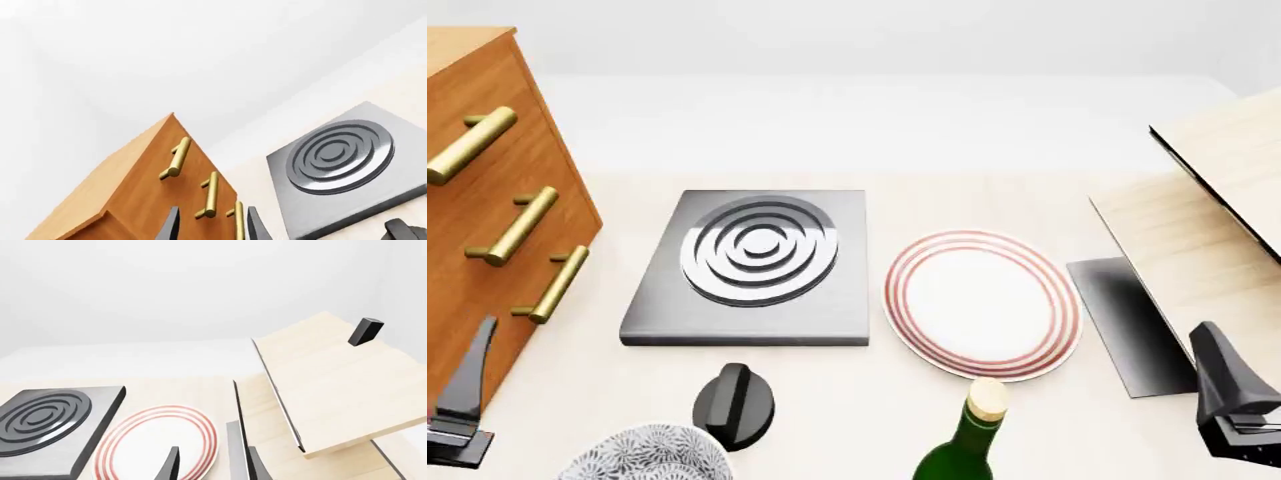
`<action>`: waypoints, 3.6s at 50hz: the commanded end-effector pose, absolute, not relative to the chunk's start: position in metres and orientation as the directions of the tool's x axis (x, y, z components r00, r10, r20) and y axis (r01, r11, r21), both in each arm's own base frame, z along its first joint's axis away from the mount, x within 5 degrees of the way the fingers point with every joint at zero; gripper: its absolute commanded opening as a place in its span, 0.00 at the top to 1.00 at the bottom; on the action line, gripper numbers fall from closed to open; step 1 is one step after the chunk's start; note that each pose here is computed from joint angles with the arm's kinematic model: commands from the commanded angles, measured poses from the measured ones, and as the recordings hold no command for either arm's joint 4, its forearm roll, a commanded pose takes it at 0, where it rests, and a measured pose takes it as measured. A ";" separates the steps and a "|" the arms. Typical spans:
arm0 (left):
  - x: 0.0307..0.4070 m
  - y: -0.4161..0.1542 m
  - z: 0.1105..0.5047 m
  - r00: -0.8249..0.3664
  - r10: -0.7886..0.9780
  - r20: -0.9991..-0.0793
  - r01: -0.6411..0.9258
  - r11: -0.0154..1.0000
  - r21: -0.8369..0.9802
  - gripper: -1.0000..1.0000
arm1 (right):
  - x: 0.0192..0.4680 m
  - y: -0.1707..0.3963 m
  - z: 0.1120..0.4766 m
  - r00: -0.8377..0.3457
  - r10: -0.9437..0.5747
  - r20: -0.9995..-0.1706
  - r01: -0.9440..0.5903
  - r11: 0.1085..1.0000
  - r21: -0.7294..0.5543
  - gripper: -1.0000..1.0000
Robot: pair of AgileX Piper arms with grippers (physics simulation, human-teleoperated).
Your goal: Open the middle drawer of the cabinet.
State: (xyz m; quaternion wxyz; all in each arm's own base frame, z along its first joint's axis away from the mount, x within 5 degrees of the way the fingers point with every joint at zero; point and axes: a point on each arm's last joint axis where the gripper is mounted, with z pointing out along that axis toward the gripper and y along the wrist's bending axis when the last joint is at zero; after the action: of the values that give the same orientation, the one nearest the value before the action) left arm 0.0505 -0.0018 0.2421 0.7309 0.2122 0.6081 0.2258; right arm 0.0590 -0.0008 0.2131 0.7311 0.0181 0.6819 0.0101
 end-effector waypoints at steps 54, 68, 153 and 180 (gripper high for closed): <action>0.160 -0.012 0.182 0.077 0.918 -0.388 0.003 0.389 0.921 0.00 | 0.060 -0.001 0.213 0.070 0.040 -0.997 0.008 0.999 0.041 0.00; 0.160 -0.007 0.181 0.048 0.920 -0.390 0.001 0.390 0.921 0.00 | 0.060 -0.001 0.213 0.070 0.040 -0.997 0.008 0.999 0.041 0.00; 0.160 0.034 0.172 -0.208 0.944 -0.254 -0.020 0.256 0.967 0.00 | 0.060 -0.001 0.214 0.069 0.040 -0.997 0.007 0.999 0.041 0.00; 0.223 0.057 0.169 -0.250 0.947 -0.204 -0.013 0.207 0.978 0.00 | 0.060 -0.001 0.214 0.070 0.040 -0.997 0.007 0.999 0.040 0.00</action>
State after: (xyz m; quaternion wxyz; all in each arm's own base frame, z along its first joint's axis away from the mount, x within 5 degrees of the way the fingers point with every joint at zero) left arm 0.2000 0.0485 0.1723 0.4867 0.3797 0.6120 0.4943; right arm 0.0600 -0.0006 0.2136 0.7311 0.0174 0.6820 0.0110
